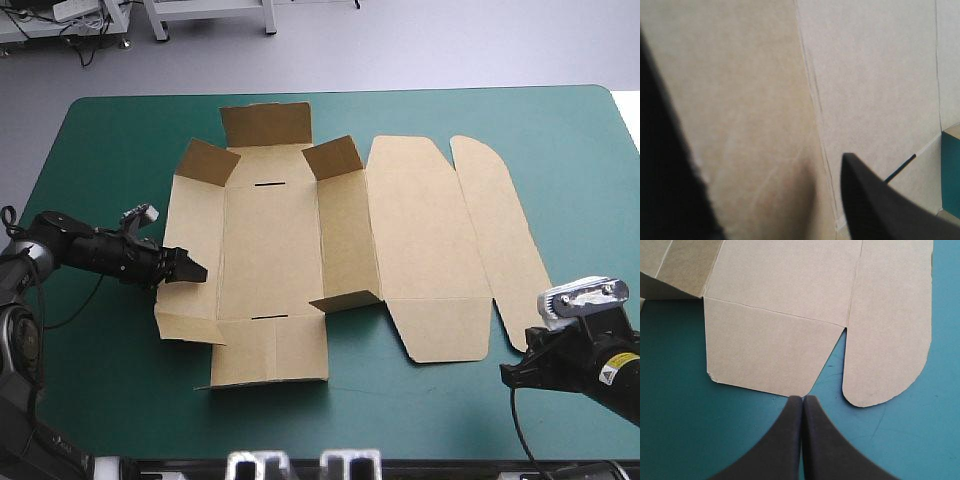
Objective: Fold the box
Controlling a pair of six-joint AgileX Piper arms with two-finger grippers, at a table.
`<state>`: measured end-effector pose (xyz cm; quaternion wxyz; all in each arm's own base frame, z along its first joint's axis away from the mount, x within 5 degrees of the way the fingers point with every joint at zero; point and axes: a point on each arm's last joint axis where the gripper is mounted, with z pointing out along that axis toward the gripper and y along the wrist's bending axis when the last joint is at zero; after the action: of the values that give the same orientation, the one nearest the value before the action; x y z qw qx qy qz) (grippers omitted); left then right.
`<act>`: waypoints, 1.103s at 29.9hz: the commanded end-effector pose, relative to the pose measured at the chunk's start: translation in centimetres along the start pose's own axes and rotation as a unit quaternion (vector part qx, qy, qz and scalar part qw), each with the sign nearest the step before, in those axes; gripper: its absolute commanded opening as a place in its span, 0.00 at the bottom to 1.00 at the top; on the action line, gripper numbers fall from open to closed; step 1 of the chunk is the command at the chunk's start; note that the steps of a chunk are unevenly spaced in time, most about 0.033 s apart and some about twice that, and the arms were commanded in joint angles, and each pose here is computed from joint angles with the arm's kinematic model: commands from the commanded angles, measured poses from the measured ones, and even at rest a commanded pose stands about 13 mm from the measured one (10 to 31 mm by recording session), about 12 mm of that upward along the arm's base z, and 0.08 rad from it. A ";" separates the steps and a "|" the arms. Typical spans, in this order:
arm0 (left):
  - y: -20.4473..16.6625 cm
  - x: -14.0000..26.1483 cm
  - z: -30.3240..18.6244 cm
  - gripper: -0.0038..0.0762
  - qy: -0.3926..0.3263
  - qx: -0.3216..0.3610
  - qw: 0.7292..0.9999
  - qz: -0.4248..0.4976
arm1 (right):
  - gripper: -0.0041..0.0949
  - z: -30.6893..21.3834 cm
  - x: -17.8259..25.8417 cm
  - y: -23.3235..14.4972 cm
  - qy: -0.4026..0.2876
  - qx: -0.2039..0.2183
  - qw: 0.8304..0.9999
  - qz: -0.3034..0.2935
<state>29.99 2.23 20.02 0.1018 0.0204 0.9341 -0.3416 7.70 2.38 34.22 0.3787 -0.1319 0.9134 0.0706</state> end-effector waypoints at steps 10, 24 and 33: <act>-2.8 -0.9 -1.6 0.04 -0.024 0.067 0.996 0.046 | 0.03 -0.5 -0.9 0.0 -0.035 -0.001 0.999 -0.004; -7.6 -4.1 -8.0 0.04 -0.088 0.020 0.978 0.189 | 0.03 -0.5 -0.9 0.0 -0.035 -0.001 0.999 -0.004; -13.1 -3.6 -8.4 0.04 -0.045 -0.090 0.941 0.322 | 0.03 -0.5 -1.0 0.1 -0.040 -0.004 0.999 0.000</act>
<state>32.23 0.07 32.30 0.2430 0.2348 0.9161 -0.2159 7.69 2.39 34.22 0.3787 -0.1318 0.9133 0.0711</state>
